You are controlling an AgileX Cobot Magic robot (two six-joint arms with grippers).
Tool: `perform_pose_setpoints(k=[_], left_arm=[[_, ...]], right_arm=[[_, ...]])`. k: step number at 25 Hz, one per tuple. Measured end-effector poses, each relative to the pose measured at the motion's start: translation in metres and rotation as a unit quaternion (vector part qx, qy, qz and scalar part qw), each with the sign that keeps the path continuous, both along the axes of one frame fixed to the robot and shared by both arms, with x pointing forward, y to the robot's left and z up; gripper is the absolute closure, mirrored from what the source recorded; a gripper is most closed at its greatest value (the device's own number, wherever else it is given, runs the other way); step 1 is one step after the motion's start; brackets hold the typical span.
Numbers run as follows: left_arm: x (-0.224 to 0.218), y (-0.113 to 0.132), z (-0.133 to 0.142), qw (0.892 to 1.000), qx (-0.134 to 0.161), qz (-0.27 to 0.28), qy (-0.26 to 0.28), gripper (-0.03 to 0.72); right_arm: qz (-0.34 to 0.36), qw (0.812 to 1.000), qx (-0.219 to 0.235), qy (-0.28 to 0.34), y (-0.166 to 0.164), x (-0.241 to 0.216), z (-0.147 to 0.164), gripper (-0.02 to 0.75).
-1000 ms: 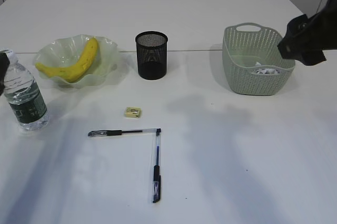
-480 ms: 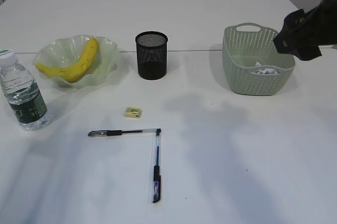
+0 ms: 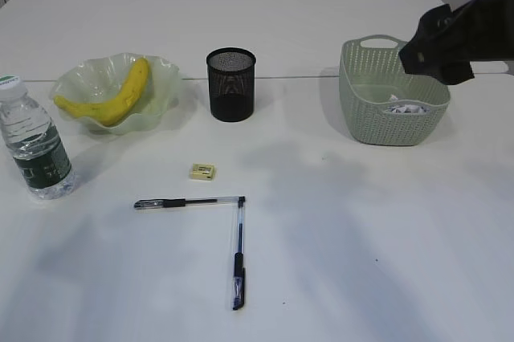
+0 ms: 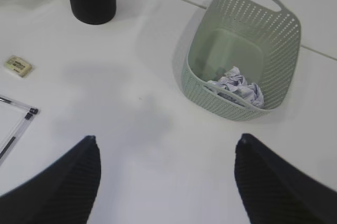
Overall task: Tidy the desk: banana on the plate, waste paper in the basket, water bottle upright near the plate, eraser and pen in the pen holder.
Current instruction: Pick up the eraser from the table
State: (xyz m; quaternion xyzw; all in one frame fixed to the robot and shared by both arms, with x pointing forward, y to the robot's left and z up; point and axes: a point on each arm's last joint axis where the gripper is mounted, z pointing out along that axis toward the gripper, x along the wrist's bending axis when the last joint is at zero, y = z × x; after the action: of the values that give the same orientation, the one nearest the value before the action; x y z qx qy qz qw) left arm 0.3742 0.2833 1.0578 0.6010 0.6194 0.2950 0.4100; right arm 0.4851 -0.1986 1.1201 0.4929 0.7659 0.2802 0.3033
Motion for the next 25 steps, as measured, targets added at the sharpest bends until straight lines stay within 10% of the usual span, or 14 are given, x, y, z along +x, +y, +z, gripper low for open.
perform_pose_setpoints(k=[14, 25], left_arm=[[-0.034, -0.007, 0.047, 0.98, -0.022, -0.042, 0.195, 0.098], [-0.046, -0.009, 0.059, 0.971, -0.026, -0.057, 0.232, 0.098]], right_arm=[[0.144, 0.981, 0.028, 0.127, 0.06, 0.058, 0.0, 0.149], [0.23, 0.957, -0.02, 0.177, 0.14, 0.126, -0.051, 0.168]])
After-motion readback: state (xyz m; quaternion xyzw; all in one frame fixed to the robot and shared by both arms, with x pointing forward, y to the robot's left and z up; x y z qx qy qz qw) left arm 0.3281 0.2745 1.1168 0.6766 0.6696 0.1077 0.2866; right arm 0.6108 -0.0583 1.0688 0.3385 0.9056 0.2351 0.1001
